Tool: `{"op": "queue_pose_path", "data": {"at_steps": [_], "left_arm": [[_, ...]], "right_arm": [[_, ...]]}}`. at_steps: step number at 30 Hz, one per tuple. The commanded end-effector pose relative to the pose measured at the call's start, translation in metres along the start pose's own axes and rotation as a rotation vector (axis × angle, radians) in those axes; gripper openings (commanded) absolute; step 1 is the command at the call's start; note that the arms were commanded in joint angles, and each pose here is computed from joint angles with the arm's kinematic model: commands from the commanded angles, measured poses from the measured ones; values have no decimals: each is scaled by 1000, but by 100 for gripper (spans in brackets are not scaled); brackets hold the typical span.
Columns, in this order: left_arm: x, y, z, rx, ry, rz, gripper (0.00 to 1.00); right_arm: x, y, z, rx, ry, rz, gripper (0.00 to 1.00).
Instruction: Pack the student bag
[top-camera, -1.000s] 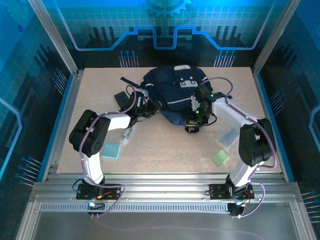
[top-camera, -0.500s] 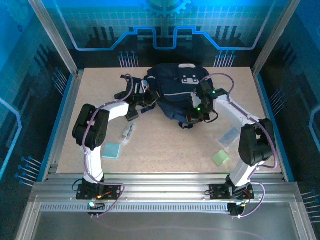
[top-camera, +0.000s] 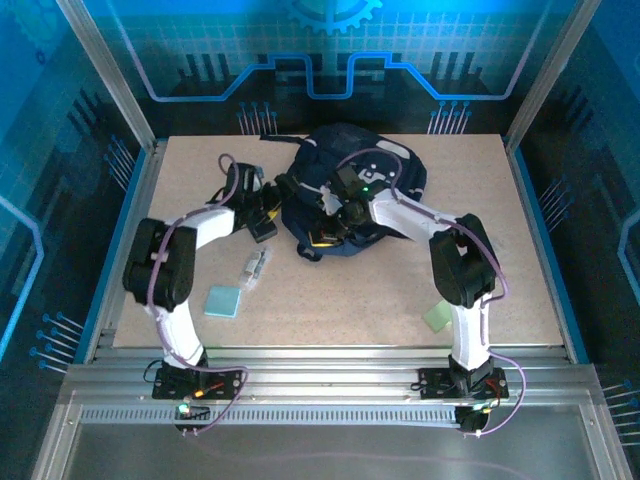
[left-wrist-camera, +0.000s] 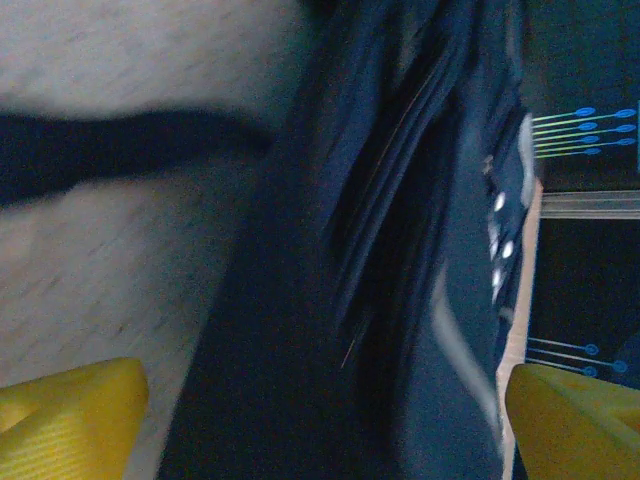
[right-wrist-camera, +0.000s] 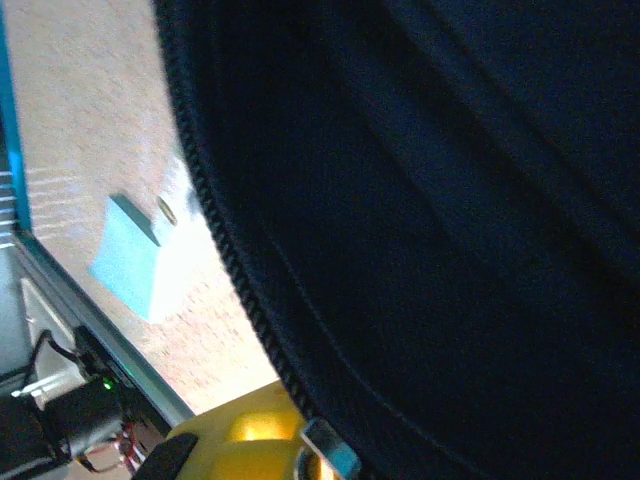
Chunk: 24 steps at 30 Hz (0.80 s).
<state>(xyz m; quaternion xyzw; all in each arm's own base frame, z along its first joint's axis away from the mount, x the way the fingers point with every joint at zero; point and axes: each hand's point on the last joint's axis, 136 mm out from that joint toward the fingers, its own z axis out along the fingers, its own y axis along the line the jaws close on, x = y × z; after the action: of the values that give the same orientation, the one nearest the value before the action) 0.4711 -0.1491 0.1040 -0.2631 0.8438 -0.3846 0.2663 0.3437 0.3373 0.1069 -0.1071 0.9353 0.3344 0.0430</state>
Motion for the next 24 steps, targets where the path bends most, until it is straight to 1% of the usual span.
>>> {"op": "queue_pose_path", "data": {"at_steps": [1, 3, 6, 8, 11, 14, 16, 18, 21, 22, 24], "left_arm": [[7, 3, -32, 3, -48, -51, 93], [22, 16, -40, 0, -56, -112, 93], [38, 27, -43, 17, -75, -189, 93], [44, 22, -40, 52, -84, -212, 92], [49, 7, -27, 81, -90, -196, 89], [52, -4, -10, 108, -98, -184, 82], [51, -11, 0, 154, -109, -200, 72], [49, -21, 7, 209, -113, -204, 56], [48, -28, 13, 238, -108, -200, 17], [47, -29, 12, 239, -112, -188, 0], [43, -28, 8, 221, -124, -160, 0]], "right_arm": [[-36, 30, -14, -85, -109, -44, 0], [-43, 33, -17, -98, -136, -42, 0], [-45, 38, -18, -123, -142, -38, 0], [-41, 41, -18, -143, -134, -32, 0], [-34, 43, -16, -171, -121, -15, 0], [-25, 45, -17, -202, -115, -1, 0], [-17, 43, -17, -212, -98, 12, 0], [-8, 37, -16, -204, -81, 22, 0], [10, 19, -17, -136, -41, 33, 0], [16, 8, -19, -97, -22, 38, 0], [30, -16, -23, -12, 18, 53, 0]]}}
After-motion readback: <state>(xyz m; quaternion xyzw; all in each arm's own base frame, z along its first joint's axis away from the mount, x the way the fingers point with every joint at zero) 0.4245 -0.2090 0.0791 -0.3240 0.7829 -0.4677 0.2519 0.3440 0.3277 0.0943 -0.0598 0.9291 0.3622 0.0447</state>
